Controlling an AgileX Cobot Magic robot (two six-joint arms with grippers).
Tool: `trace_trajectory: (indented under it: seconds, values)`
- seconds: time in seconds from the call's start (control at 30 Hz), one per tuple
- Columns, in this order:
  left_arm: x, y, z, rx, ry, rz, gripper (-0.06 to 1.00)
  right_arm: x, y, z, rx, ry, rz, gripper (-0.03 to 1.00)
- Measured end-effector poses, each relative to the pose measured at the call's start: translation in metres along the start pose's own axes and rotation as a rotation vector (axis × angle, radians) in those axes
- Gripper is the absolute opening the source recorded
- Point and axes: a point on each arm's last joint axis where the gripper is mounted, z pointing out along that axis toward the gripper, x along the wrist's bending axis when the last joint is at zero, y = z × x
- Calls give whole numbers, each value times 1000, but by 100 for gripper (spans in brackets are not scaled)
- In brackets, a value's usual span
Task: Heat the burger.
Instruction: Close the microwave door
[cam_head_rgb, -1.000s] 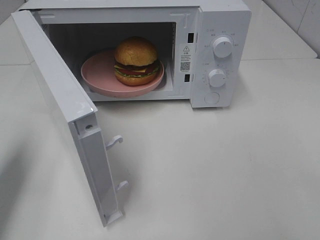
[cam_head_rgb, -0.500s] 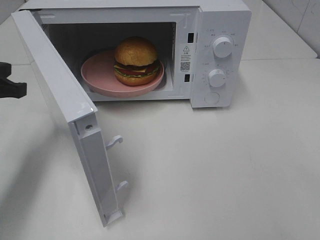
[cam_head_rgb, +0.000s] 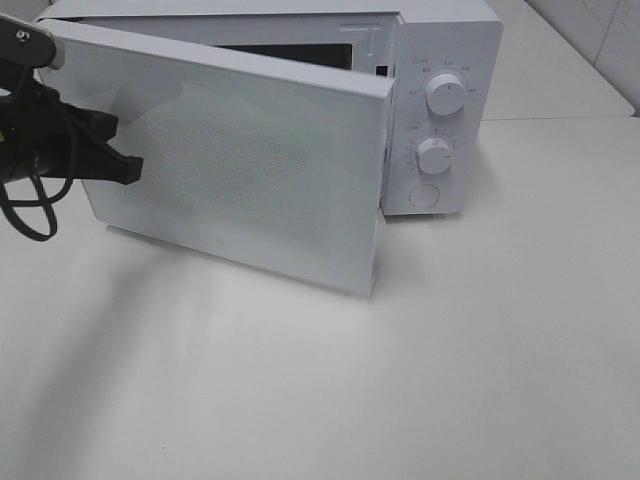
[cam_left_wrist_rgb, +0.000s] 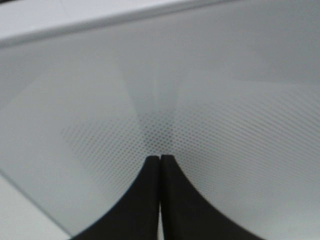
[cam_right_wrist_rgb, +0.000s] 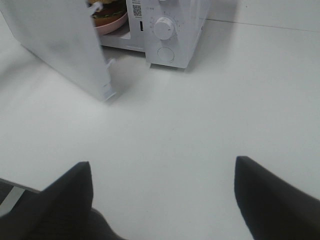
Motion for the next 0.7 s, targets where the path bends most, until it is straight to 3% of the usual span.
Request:
trace_trajectory:
  seconds: [0.27,0.7]
  values:
    - [-10,16,18,-47,-30,11,0,0,0,0,0,0,0,74]
    - [-57,30,57,-14,-162,80,0,0,0,0,0,-1,0,74]
